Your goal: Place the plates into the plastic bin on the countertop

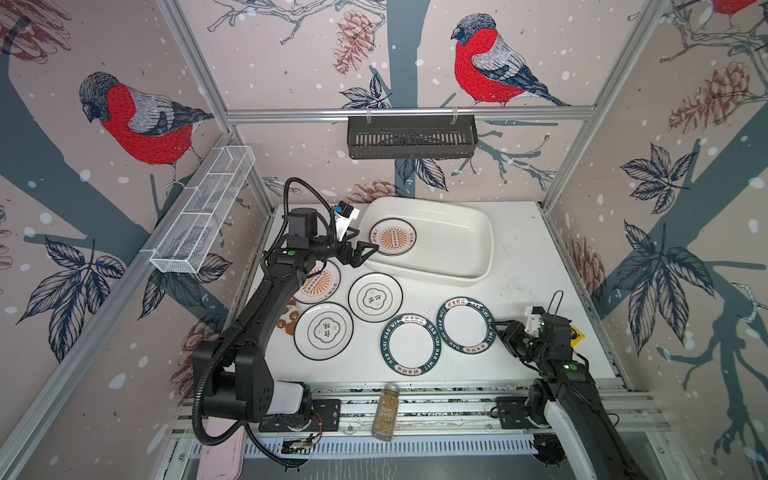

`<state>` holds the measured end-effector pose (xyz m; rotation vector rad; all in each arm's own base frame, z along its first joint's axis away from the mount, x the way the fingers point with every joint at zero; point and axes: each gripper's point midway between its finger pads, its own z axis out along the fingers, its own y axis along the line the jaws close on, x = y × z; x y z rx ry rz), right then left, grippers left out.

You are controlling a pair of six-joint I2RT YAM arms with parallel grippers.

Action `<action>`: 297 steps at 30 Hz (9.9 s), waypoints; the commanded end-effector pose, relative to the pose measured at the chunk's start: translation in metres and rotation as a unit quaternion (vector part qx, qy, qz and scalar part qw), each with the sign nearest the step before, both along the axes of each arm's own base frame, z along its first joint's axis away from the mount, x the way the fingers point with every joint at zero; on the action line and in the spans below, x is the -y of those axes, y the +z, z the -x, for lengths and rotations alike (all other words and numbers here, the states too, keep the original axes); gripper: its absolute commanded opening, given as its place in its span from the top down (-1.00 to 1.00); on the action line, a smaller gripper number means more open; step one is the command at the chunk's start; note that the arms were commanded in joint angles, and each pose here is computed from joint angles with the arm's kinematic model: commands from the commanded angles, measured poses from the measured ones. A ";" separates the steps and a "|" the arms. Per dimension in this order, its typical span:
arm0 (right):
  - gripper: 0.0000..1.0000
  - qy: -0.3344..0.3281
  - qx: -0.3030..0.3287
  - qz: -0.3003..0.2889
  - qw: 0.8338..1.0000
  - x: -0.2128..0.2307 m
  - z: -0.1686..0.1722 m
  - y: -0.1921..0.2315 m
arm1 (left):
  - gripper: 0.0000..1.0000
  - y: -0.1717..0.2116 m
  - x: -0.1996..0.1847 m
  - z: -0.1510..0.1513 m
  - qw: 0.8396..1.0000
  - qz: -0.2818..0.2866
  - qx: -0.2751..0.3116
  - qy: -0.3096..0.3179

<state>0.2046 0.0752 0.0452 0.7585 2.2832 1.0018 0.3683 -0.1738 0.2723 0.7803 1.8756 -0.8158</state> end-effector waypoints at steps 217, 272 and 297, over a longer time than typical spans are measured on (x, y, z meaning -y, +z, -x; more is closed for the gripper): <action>0.99 0.226 0.160 0.006 0.961 -0.164 -0.269 0.159 | -0.92 0.028 0.011 0.016 0.999 0.007 0.045 -0.012; 0.70 0.236 0.056 0.035 0.970 -0.226 -0.341 0.034 | -0.92 0.021 0.021 0.025 0.997 0.059 0.010 -0.040; 0.41 0.251 0.044 0.059 0.965 -0.238 -0.344 0.029 | -0.92 0.019 0.021 0.024 0.997 0.061 0.010 -0.041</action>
